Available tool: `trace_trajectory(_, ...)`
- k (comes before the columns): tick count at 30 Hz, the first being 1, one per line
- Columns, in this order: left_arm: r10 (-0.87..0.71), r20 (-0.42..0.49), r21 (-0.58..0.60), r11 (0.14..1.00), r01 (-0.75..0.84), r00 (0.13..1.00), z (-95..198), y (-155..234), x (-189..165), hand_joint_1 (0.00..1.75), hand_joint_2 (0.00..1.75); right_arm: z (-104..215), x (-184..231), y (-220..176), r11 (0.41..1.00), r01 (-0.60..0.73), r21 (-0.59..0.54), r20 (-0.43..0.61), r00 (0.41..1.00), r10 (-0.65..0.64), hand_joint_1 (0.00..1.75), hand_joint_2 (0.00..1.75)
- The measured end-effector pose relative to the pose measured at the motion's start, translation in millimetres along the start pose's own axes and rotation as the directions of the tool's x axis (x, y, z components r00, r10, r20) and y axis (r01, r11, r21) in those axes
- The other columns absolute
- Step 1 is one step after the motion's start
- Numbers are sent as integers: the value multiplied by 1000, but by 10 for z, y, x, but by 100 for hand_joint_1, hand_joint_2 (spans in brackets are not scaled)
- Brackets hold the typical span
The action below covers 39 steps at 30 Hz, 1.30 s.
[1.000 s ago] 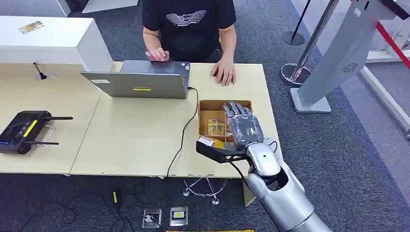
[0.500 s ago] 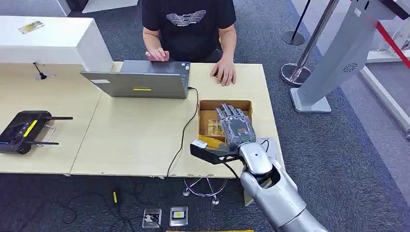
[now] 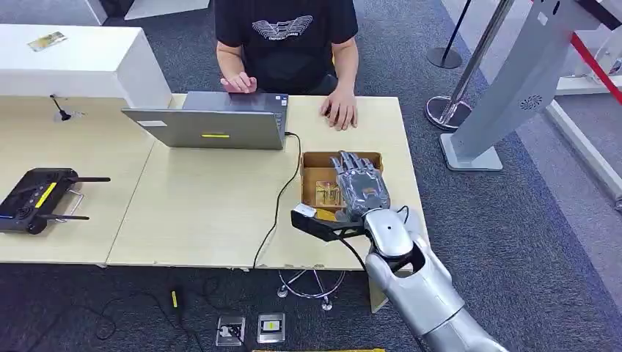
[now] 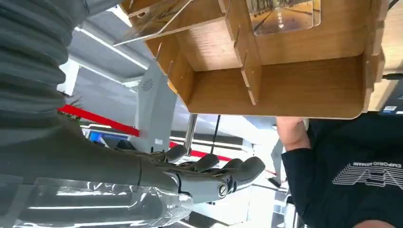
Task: Pass the card to the sensor for recognition and then transmit it.
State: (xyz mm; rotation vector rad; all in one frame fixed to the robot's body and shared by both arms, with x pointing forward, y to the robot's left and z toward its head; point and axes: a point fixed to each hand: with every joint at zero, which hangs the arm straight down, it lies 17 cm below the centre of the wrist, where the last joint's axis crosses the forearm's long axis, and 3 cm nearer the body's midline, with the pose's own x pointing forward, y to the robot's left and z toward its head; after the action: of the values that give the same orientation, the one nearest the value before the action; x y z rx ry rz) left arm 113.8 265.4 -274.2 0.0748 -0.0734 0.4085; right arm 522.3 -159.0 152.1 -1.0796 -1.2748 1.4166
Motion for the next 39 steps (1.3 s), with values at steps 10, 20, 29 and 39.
trace_trajectory(10,21,-41,19,1000,-20,999,-3,32,-66,0,0,-53,168,-83,1000,21,2,34,999,-21,0,175)
trace_trajectory(20,44,-76,19,999,-42,996,0,31,-119,0,0,-31,298,-119,997,54,52,75,995,-58,0,175)
trace_trajectory(29,65,-100,12,998,-64,993,4,12,-162,0,0,175,365,-655,992,123,39,121,985,-127,0,175)
trace_trajectory(39,67,-112,-6,998,-69,991,8,2,-169,0,0,427,324,-1101,987,152,-56,143,979,-143,0,175)
